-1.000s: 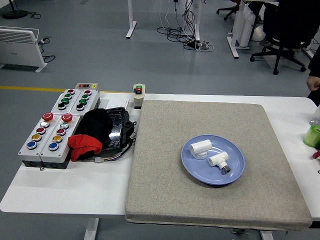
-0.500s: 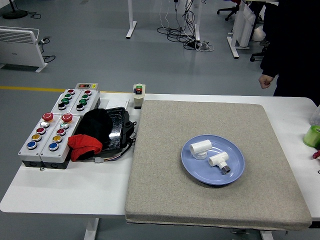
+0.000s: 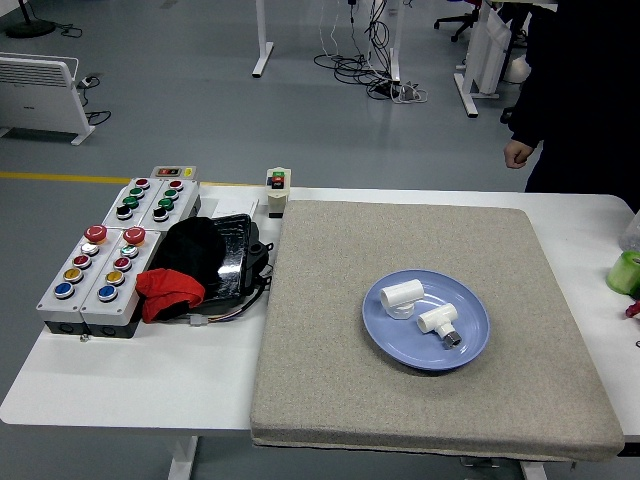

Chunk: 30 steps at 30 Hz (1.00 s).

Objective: Pick pipe place plate twice

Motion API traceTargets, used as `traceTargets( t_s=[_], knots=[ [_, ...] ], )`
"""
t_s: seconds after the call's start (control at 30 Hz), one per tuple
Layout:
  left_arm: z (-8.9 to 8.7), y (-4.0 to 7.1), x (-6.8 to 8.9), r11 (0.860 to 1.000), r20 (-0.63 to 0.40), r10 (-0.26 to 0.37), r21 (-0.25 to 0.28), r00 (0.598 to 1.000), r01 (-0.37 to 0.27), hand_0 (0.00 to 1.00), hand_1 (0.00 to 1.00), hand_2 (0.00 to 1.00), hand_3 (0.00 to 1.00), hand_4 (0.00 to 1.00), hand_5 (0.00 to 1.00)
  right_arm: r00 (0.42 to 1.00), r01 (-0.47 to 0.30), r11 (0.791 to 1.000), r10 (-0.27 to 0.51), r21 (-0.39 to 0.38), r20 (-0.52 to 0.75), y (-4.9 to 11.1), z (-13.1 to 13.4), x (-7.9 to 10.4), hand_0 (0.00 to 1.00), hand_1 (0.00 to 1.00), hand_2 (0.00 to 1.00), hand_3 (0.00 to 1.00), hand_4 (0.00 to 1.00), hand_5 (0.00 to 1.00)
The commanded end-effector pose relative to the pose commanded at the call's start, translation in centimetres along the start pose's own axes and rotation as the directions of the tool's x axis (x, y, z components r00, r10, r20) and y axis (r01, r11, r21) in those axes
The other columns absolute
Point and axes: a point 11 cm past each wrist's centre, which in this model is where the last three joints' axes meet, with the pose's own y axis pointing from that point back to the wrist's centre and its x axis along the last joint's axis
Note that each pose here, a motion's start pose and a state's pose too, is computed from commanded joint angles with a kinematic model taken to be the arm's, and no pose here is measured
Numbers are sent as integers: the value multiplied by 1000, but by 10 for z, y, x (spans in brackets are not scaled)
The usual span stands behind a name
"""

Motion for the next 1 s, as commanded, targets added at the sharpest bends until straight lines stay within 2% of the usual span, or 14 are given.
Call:
traceTargets(
  t_s=[0.27,1.0],
  knots=[
    [-1,0,1,1000,1,1,0,1000,-1,696,685,706,647,310,998,1000,-3,1000,3,-6,7,0,4,-3,830,792,914,827,574,499],
    [0,0,0,1000,7,0,-4,1000,1,695,684,707,646,309,998,998,-37,999,35,30,45,0,-7,3,831,790,911,825,565,517]
  ],
)
